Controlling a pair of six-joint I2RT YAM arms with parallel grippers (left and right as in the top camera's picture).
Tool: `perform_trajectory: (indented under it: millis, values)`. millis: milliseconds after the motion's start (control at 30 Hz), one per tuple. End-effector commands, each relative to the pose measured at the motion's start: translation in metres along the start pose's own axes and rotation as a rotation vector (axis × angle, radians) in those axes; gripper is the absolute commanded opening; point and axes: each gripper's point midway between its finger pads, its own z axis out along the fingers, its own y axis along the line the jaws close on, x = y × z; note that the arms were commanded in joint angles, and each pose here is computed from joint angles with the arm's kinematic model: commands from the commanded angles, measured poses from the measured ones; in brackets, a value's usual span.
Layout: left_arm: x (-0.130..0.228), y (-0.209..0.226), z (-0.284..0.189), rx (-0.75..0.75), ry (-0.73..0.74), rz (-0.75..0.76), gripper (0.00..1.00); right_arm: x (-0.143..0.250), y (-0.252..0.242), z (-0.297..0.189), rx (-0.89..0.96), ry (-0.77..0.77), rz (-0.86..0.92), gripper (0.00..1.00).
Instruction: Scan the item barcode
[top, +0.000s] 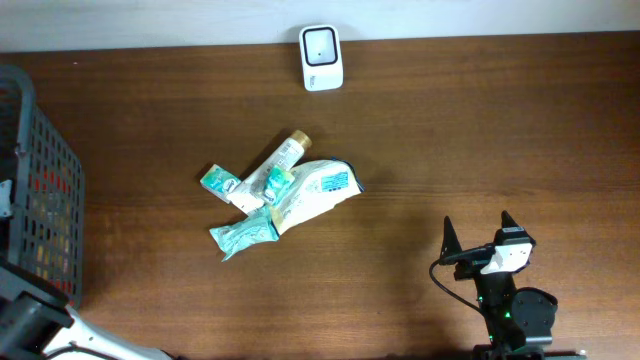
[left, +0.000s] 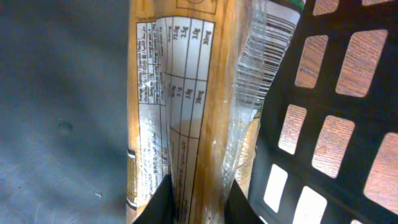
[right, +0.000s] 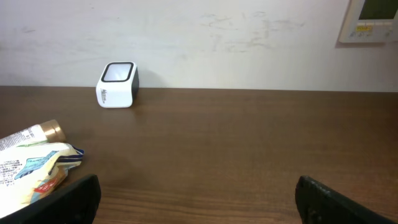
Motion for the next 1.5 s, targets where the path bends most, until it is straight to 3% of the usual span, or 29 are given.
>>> perform_trajectory:
  millis: [0, 67, 167, 300, 400, 533, 633, 700, 800, 900, 1033, 1167, 1267, 1333, 1400, 1467]
  values:
    - [0.021, -0.003, 0.037, 0.032, 0.114, -0.09, 0.0, 0.002, 0.0, 0.0, 0.0, 0.002, 0.0, 0.99]
    - [0.015, -0.003, 0.029, 0.027, 0.107, -0.102, 0.0, 0.002, 0.0, 0.0, 0.0, 0.002, 0.0, 0.99]
    - [-0.007, -0.002, -0.008, -0.002, 0.069, -0.242, 0.0, 0.002, 0.0, 0.0, 0.0, 0.002, 0.0, 0.99]
    - [-0.046, -0.019, -0.111, -0.057, -0.058, -0.34, 0.0, 0.002, 0.0, 0.0, 0.0, 0.002, 0.001, 0.99]
    - [-0.074, -0.058, -0.19, -0.089, -0.254, -0.267, 0.0, 0.002, 0.0, 0.0, 0.0, 0.002, 0.0, 0.99]
    - [-0.093, -0.145, -0.28, -0.124, -0.522, -0.053, 0.0, 0.002, 0.0, 0.0, 0.0, 0.002, 0.0, 0.99]
    - [-0.081, -0.241, -0.345, -0.11, -0.73, 0.174, 0.0, 0.002, 0.0, 0.0, 0.0, 0.002, 0.0, 0.99]
    - [-0.07, -0.275, -0.36, -0.109, -0.777, 0.252, 0.0, 0.002, 0.0, 0.0, 0.0, 0.002, 0.0, 0.99]
    - [-0.057, -0.321, -0.347, -0.031, -0.729, 0.356, 0.0, 0.002, 0.0, 0.0, 0.0, 0.002, 0.0, 0.99]
    - [-0.055, -0.353, -0.297, 0.042, -0.563, 0.418, 0.0, 0.002, 0.0, 0.0, 0.0, 0.002, 0.0, 0.99]
    - [-0.047, -0.369, -0.17, 0.086, -0.2, 0.399, 0.0, 0.002, 0.0, 0.0, 0.0, 0.002, 0.0, 0.99]
    - [-0.014, -0.381, -0.047, 0.1, 0.02, 0.399, 0.0, 0.002, 0.0, 0.0, 0.0, 0.002, 0.0, 0.99]
    - [0.013, -0.388, 0.016, 0.105, 0.081, 0.393, 0.0, 0.002, 0.0, 0.0, 0.0, 0.002, 0.0, 0.99]
    - [0.019, -0.392, 0.026, 0.121, 0.088, 0.392, 0.0, 0.002, 0.0, 0.0, 0.0, 0.002, 0.001, 0.99]
    - [0.025, -0.395, 0.03, 0.116, 0.101, 0.406, 1.0, 0.002, 0.0, 0.0, 0.0, 0.002, 0.0, 0.99]
    - [0.023, -0.391, 0.027, 0.099, 0.09, 0.403, 0.99, 0.002, 0.0, 0.0, 0.0, 0.002, 0.0, 0.99]
